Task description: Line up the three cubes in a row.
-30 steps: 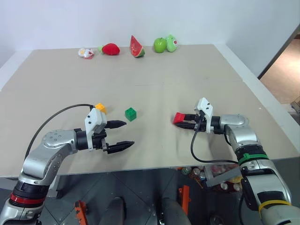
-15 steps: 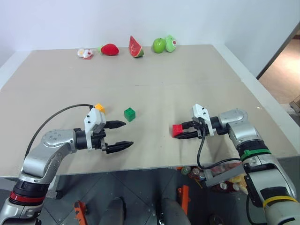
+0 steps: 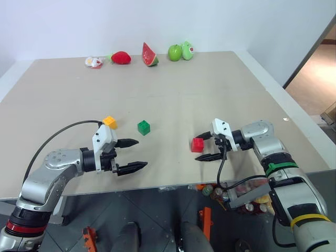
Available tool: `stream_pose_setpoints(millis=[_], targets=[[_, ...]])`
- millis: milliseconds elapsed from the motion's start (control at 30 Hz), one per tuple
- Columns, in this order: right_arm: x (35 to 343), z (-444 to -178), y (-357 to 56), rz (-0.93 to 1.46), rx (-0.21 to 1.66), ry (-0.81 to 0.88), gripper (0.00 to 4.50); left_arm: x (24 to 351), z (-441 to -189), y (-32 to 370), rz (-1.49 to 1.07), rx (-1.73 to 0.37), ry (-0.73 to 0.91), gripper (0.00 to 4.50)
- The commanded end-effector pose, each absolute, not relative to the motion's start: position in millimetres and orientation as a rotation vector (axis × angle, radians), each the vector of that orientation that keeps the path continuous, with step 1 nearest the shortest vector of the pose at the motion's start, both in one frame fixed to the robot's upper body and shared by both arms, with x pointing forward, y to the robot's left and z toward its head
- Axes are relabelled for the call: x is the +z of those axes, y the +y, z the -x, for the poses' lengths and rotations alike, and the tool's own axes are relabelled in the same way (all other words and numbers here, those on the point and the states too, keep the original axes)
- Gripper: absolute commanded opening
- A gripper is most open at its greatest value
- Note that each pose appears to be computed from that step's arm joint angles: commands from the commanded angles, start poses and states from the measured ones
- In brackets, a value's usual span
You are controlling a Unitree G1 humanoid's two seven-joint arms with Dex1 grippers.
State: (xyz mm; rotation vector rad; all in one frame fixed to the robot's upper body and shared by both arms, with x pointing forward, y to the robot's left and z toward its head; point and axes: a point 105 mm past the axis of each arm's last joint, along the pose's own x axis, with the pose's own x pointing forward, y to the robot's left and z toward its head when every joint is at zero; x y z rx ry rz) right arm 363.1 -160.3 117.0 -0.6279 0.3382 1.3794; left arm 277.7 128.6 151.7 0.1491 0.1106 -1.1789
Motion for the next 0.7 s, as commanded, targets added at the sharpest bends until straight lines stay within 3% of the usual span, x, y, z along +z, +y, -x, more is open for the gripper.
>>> stream_pose_setpoints(millis=[33,233,433,533,700], targets=[[151,-354,-178,0.757,1.401,0.294,4.48,163,-281,132,-0.145,-1.160,0.075,4.50],[199,-334,-204,0.887,1.354,0.241,4.48,149,-302,145,-0.134,-1.003,0.108,4.50],[247,-327,-172,0.712,1.286,0.001,4.48,144,-335,152,-0.061,-0.817,0.080,4.50],[249,-321,-147,0.582,1.269,-0.082,4.48,138,-345,149,-0.051,-0.777,0.081,4.50],[225,-309,-129,0.512,1.252,-0.065,4.48,135,-354,142,-0.042,-0.765,0.081,4.50]])
